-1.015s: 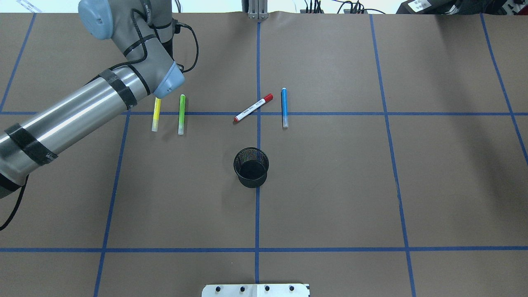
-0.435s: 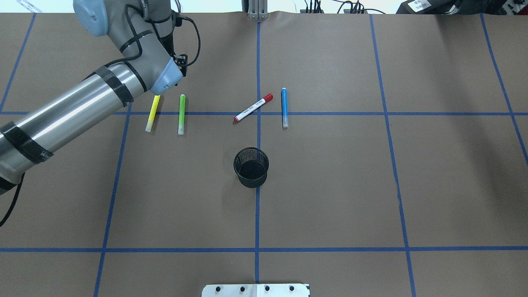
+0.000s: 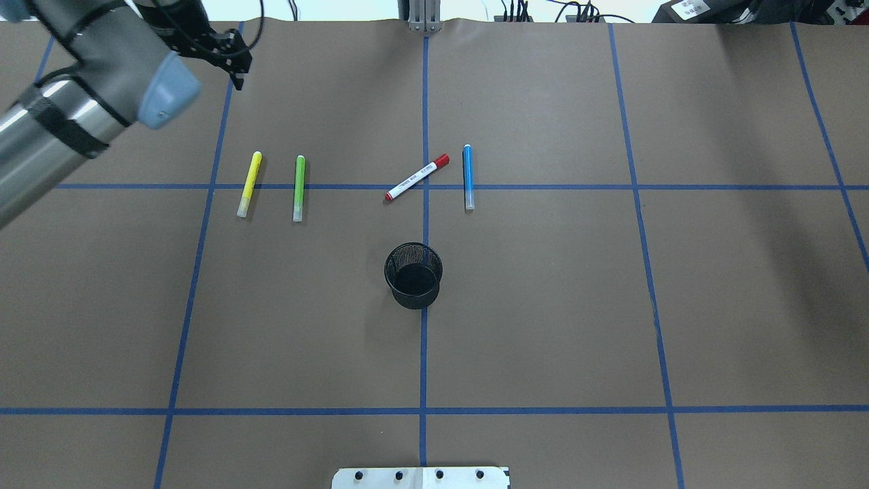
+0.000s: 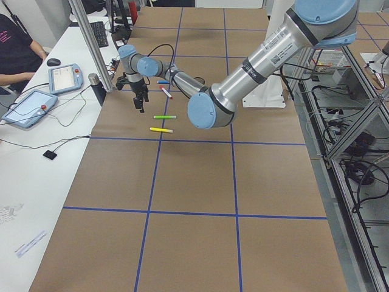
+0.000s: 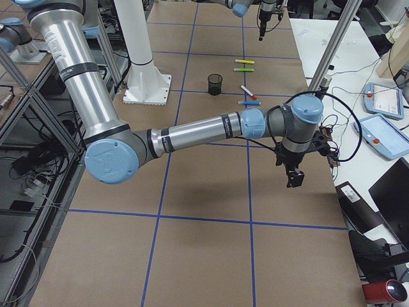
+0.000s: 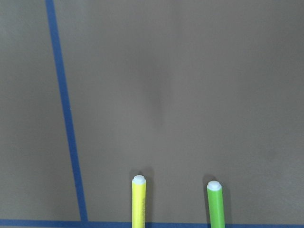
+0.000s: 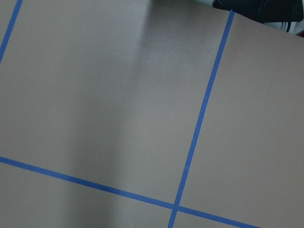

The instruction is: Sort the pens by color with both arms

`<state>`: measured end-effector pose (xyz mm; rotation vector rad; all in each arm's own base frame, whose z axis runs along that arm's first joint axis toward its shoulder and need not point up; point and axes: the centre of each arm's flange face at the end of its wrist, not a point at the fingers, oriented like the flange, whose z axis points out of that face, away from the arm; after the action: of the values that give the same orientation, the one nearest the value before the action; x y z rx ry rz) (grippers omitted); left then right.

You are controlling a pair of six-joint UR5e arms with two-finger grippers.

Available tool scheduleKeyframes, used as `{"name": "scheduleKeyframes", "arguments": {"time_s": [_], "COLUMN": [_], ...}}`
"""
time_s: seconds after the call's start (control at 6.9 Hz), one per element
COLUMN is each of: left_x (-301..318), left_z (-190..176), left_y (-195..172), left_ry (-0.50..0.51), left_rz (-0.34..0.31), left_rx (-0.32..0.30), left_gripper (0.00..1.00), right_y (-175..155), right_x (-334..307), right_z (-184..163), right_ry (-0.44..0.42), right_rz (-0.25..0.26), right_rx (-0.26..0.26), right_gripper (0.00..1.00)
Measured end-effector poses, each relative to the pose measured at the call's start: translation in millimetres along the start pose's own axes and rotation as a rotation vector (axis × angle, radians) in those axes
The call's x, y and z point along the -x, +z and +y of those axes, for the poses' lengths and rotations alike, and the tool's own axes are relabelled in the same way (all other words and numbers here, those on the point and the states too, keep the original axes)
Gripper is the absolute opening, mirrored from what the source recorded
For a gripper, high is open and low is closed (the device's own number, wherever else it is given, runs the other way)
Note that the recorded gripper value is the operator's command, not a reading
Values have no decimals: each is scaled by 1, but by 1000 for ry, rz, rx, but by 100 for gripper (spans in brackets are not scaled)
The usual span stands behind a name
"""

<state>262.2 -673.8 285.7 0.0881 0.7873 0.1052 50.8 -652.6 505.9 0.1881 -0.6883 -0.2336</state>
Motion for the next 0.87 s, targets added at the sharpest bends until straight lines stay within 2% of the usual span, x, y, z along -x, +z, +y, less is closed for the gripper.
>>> {"name": "scheduleKeyframes", "arguments": {"time_s": [0.15,0.44,0.58,0.87], "left_x": [44,128,172,249], "left_z": [34,106,138,193], "left_y": [-37,-82,-94,-99], "left_ry": [42,132,167,203], "left_rz": [36,30,7,-37], "left_rx": [-53,-131,-149,-143], "left_gripper": [99,99,99,99], "right_y": [-2,1,9,19], "right_x": [4,6,2,2], "right_z": [-2,9,27,78], "right_ry": [-5,-8,-3,4], "right_rz": [-2,-17,-28,-38], "right_rx": [-5,-8,2,11], "right_gripper": [99,99,99,99]}}
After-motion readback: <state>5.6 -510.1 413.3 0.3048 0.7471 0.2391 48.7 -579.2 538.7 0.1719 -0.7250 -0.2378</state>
